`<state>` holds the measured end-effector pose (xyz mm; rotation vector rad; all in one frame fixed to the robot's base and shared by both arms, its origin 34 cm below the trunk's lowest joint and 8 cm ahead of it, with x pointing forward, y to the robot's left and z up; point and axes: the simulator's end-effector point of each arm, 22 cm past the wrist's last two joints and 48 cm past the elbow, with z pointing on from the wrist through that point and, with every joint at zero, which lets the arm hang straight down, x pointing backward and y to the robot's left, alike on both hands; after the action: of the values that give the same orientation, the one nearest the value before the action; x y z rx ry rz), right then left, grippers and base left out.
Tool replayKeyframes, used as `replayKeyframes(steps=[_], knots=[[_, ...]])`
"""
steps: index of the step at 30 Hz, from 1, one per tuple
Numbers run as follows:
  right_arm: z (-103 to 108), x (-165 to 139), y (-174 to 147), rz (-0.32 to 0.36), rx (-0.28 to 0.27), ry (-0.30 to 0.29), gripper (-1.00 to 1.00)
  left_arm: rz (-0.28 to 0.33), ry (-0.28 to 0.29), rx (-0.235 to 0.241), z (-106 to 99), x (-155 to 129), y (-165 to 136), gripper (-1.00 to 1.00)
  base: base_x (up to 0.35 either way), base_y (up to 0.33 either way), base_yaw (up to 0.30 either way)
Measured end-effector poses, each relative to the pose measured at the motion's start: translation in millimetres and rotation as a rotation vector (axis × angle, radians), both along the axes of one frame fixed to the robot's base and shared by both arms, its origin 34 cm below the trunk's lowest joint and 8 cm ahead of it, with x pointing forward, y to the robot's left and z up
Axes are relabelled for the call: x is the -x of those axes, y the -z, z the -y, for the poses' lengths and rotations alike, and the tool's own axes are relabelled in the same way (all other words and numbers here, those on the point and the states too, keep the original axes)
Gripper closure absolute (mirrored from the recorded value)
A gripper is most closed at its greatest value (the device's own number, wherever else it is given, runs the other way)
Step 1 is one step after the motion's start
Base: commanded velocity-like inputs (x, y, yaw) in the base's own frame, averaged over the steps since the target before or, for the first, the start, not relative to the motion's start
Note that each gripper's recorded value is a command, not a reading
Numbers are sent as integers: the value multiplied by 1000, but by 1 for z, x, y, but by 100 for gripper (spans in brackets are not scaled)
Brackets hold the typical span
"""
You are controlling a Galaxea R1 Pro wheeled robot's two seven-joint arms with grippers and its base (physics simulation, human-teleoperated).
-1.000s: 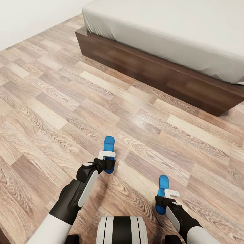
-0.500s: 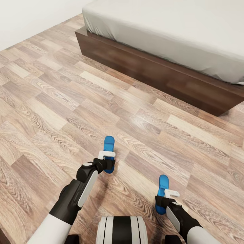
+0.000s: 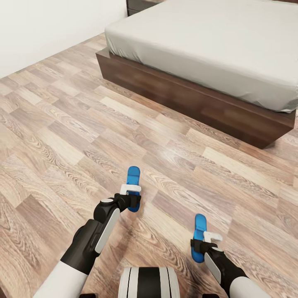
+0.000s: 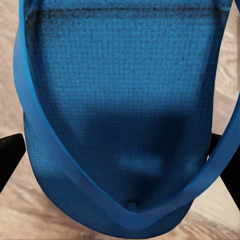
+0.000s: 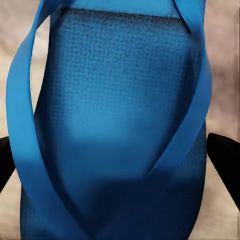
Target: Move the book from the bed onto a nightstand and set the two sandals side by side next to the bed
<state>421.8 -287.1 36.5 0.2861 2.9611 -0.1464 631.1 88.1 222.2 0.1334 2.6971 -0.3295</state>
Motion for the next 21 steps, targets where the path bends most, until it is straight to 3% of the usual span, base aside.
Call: replayKeyframes(steps=[21], knots=[[1,-59,-41,134,3,-2,100,85,0,1,1,-21,-50,100,0,0,0]])
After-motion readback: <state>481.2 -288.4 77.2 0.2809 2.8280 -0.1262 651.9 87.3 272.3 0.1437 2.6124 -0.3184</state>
